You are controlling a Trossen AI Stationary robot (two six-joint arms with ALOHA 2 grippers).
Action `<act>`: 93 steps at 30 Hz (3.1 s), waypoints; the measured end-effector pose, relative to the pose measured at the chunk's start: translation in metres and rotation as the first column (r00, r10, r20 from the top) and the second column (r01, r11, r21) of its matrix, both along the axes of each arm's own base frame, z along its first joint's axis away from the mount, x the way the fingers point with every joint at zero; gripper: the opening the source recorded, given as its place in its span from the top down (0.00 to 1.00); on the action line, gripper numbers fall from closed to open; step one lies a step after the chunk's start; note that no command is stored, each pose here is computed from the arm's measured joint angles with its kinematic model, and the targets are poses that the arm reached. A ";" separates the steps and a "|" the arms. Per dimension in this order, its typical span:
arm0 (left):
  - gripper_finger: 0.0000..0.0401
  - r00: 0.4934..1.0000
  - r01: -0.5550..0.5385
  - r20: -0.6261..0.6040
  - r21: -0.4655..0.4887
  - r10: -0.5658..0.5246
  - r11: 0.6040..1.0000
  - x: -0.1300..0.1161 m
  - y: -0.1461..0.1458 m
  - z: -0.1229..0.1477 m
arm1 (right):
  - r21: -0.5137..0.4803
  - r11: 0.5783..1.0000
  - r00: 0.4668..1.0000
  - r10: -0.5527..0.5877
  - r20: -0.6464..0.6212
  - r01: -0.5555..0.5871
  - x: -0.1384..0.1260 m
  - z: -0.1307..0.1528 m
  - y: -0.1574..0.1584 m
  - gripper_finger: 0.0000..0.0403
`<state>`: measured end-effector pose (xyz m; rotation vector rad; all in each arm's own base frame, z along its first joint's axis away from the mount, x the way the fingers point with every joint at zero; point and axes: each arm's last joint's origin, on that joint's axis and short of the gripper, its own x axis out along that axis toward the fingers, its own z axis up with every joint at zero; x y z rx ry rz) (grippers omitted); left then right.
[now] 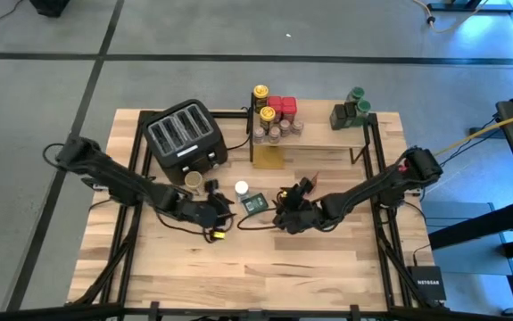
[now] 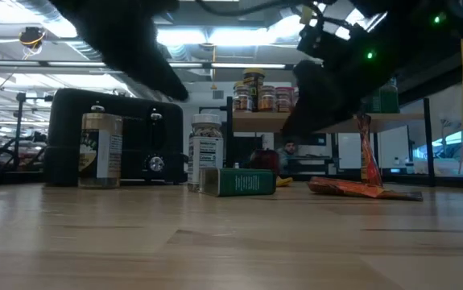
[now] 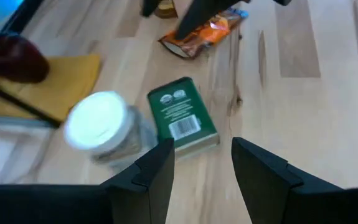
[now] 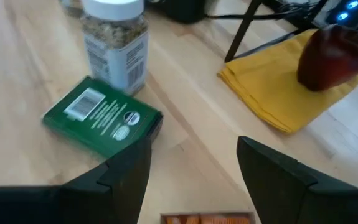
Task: Shelf spices
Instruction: Put the green seasoning can on the shelf
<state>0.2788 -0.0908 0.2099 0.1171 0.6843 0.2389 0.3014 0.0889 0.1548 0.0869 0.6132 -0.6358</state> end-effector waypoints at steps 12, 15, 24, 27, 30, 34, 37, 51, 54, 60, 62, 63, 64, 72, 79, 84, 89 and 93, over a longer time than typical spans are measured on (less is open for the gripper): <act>0.62 0.999 -0.052 0.003 0.024 0.052 0.998 0.032 0.016 -0.036 | -0.060 0.998 0.999 -0.027 0.028 0.029 0.008 -0.019 0.001 0.40; 0.62 0.997 -0.073 -0.004 0.017 0.073 0.997 0.036 0.020 -0.043 | -0.074 0.996 0.999 -0.040 0.035 0.042 0.008 -0.019 0.001 0.40; 0.62 0.992 -0.105 -0.061 0.037 0.107 0.994 0.044 0.027 -0.068 | -0.073 0.996 0.998 -0.041 0.036 0.044 0.008 -0.020 0.001 0.40; 0.62 0.991 -0.112 -0.062 0.039 0.115 0.993 0.045 0.030 -0.069 | -0.078 0.996 0.999 -0.041 0.025 0.043 0.009 -0.024 0.001 0.40; 0.62 0.992 -0.112 -0.059 0.038 0.114 0.993 0.045 0.030 -0.067 | -0.082 0.996 0.999 -0.041 0.011 0.042 0.009 -0.028 0.001 0.40; 0.62 0.993 -0.116 -0.027 0.026 0.116 0.993 0.046 0.030 -0.063 | -0.083 0.996 0.999 -0.036 -0.007 0.036 0.010 -0.033 0.001 0.40; 0.62 0.992 -0.122 -0.036 0.029 0.123 0.992 0.046 0.033 -0.064 | -0.081 0.996 0.999 -0.036 -0.003 0.036 0.010 -0.033 0.001 0.40; 0.62 0.992 -0.086 -0.098 -0.006 0.085 0.996 0.045 0.034 -0.070 | -0.081 0.996 0.999 -0.032 0.002 0.032 0.011 -0.032 0.002 0.40; 0.62 0.989 -0.080 -0.124 -0.017 0.077 0.997 0.043 0.033 -0.071 | -0.083 0.996 1.000 -0.020 -0.005 0.019 0.011 -0.032 0.002 0.40; 0.62 0.977 -0.052 -0.209 -0.039 0.042 0.998 0.037 0.033 -0.081 | -0.076 0.997 1.000 -0.011 -0.010 0.010 0.011 -0.033 0.002 0.40; 0.62 0.982 -0.056 -0.182 -0.043 0.048 0.997 0.039 0.033 -0.076 | -0.071 0.997 1.000 -0.007 -0.010 0.007 0.011 -0.033 0.003 0.40; 0.62 0.983 -0.058 -0.179 -0.043 0.049 0.997 0.039 0.033 -0.076 | -0.071 0.997 1.000 -0.007 -0.009 0.006 0.011 -0.033 0.003 0.40; 0.62 0.981 -0.058 -0.185 -0.041 0.049 0.997 0.039 0.033 -0.077 | -0.071 0.997 1.000 -0.006 -0.010 0.006 0.011 -0.033 0.003 0.40; 0.62 0.982 -0.060 -0.179 -0.039 0.052 0.997 0.039 0.033 -0.077 | -0.078 0.997 1.000 0.001 -0.018 -0.003 0.011 -0.033 0.003 0.40; 0.62 0.976 -0.051 -0.214 -0.025 0.044 0.998 0.035 0.031 -0.076 | 0.057 0.990 0.992 0.129 -0.009 -0.128 0.011 -0.006 0.020 0.40; 0.62 0.975 -0.049 -0.220 -0.029 0.041 0.998 0.020 0.029 -0.050 | 0.096 0.978 0.975 0.169 0.145 -0.184 0.019 -0.004 0.043 0.40; 0.62 0.980 -0.073 -0.188 -0.051 0.062 0.996 -0.003 0.022 -0.017 | 0.058 0.987 0.962 0.135 0.237 -0.153 0.023 -0.031 0.066 0.40; 0.62 0.989 -0.087 -0.124 -0.019 0.084 0.996 -0.020 0.014 0.004 | -0.011 0.990 0.970 0.139 0.200 -0.140 0.033 -0.032 0.073 0.40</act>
